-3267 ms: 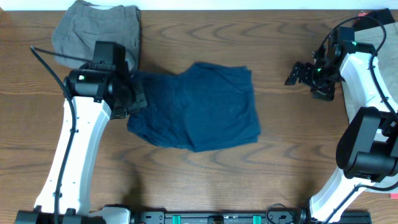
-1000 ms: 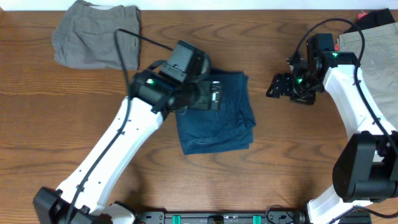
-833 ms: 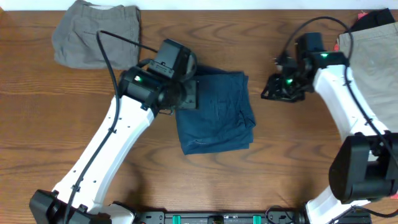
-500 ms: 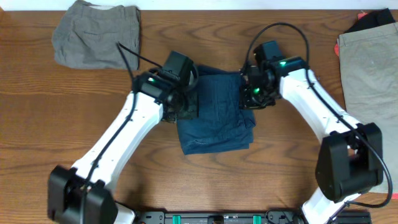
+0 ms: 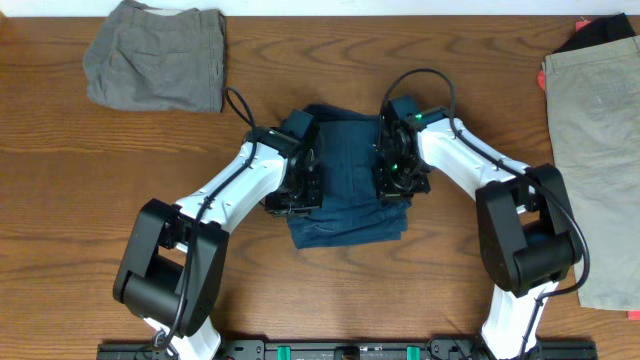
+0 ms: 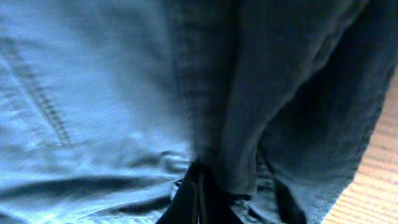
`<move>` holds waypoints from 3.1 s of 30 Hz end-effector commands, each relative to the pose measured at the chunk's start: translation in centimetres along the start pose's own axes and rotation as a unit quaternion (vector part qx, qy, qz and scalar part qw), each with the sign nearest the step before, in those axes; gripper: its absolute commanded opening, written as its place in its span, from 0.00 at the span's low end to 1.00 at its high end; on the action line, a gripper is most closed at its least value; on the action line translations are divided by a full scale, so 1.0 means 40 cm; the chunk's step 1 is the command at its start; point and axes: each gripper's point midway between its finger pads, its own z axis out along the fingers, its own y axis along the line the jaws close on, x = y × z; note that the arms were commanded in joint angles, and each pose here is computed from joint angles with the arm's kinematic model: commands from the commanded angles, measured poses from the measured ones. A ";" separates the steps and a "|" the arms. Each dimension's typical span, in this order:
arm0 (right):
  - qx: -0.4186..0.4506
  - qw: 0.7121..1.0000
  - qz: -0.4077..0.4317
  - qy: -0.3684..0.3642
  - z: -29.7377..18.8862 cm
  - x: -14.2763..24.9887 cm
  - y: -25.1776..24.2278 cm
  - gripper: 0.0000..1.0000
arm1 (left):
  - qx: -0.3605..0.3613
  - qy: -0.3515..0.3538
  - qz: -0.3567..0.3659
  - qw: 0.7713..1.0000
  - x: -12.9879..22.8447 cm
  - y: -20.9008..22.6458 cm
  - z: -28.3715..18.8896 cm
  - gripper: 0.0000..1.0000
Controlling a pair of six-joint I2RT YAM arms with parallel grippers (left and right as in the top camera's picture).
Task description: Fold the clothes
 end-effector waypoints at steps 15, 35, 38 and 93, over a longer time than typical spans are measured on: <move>0.105 0.990 0.074 -0.056 -0.149 0.041 -0.099 0.02 | -0.011 -0.085 -0.042 0.995 -0.019 0.002 -0.146 0.06; 0.049 0.961 0.005 -0.272 -0.237 -0.223 -0.047 0.31 | 0.060 -0.220 0.009 0.974 -0.263 -0.094 -0.070 0.06; 0.056 0.967 0.015 -0.250 -0.175 -0.237 -0.075 0.25 | 0.051 -0.203 0.005 0.978 -0.268 -0.080 -0.019 0.06; 0.031 0.986 0.143 -0.081 0.001 0.089 -0.148 0.01 | 0.017 -0.013 -0.072 0.997 0.159 0.033 0.086 0.06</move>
